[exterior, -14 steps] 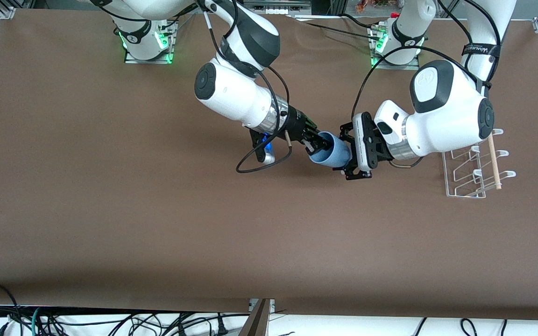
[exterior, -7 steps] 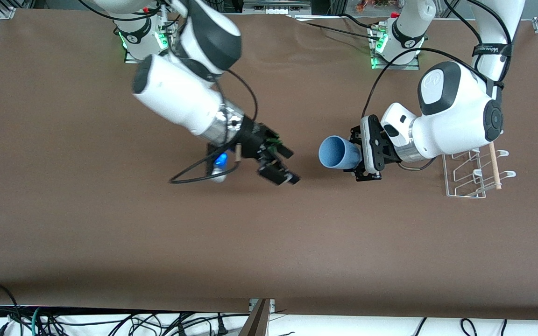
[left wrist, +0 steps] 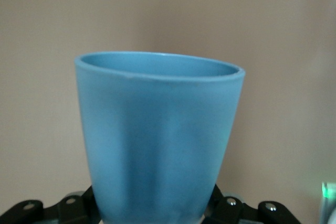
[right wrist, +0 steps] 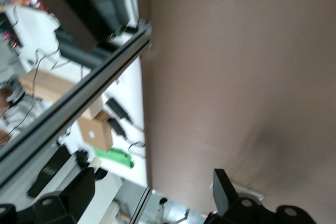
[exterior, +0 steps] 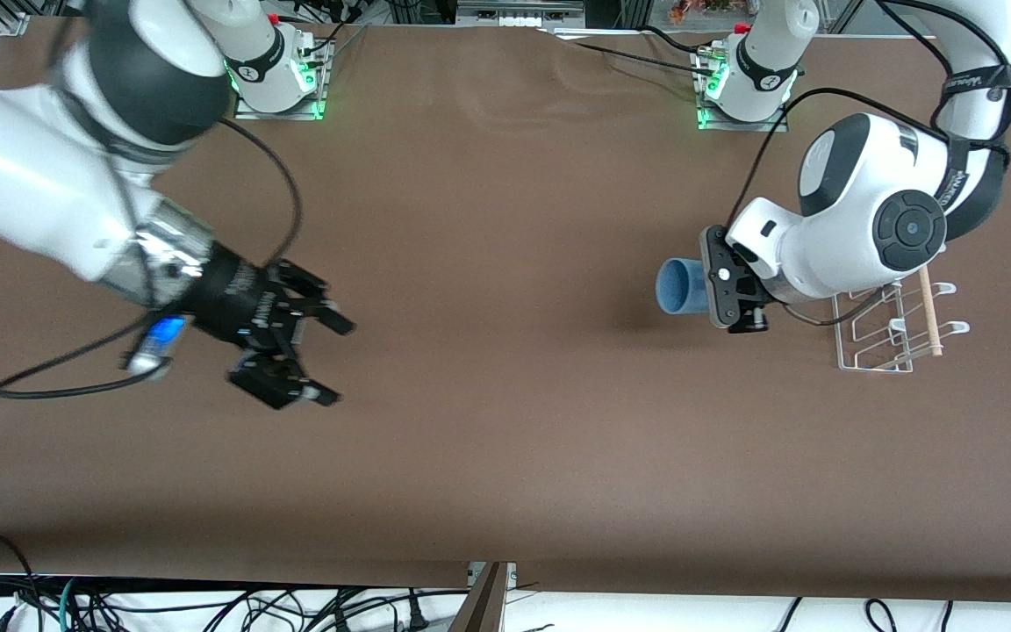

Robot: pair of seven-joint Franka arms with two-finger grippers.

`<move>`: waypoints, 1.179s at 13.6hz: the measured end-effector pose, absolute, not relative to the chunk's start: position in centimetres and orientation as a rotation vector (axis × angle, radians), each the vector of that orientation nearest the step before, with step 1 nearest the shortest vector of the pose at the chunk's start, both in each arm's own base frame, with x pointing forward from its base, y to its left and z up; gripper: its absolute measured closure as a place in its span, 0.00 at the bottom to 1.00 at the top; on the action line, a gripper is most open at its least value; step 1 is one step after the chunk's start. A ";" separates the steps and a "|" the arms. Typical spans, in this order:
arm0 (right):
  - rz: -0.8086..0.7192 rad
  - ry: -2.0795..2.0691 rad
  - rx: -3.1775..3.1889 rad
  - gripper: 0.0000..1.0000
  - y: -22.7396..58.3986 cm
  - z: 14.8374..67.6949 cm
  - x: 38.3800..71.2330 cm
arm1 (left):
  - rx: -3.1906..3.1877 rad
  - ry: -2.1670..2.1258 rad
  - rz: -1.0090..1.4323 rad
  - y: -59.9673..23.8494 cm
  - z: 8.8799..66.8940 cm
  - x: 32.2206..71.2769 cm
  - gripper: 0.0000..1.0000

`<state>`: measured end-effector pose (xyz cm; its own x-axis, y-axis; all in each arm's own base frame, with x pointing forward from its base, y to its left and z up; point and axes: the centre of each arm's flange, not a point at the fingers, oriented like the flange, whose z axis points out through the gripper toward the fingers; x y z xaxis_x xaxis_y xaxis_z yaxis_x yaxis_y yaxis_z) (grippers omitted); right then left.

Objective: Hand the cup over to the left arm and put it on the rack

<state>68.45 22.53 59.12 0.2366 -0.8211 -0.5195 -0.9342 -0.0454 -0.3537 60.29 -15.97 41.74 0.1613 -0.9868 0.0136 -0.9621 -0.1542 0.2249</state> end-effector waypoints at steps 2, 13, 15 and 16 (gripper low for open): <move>0.222 1.683 -1.893 0.00 18.0 60.1 68.3 | 2.369 -1.960 -0.440 -12.9 41.7 60.3 0.30; 0.011 1.730 -2.089 0.01 10.5 59.1 63.4 | 2.816 -1.271 -2.093 -0.3 29.0 57.4 0.32; -0.038 1.477 -2.287 0.01 9.9 59.3 60.7 | 2.782 -1.191 -2.182 1.7 28.7 57.0 0.32; -0.059 1.346 -2.377 0.01 9.5 59.1 59.4 | 2.770 -1.154 -2.210 2.1 29.1 56.8 0.32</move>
<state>59.44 9.48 59.11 0.5336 -0.8304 -0.1603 -0.8133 -0.4518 -0.3667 56.83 2.10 29.12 0.1794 -0.0943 -0.9793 -0.7498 -0.6575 -0.0740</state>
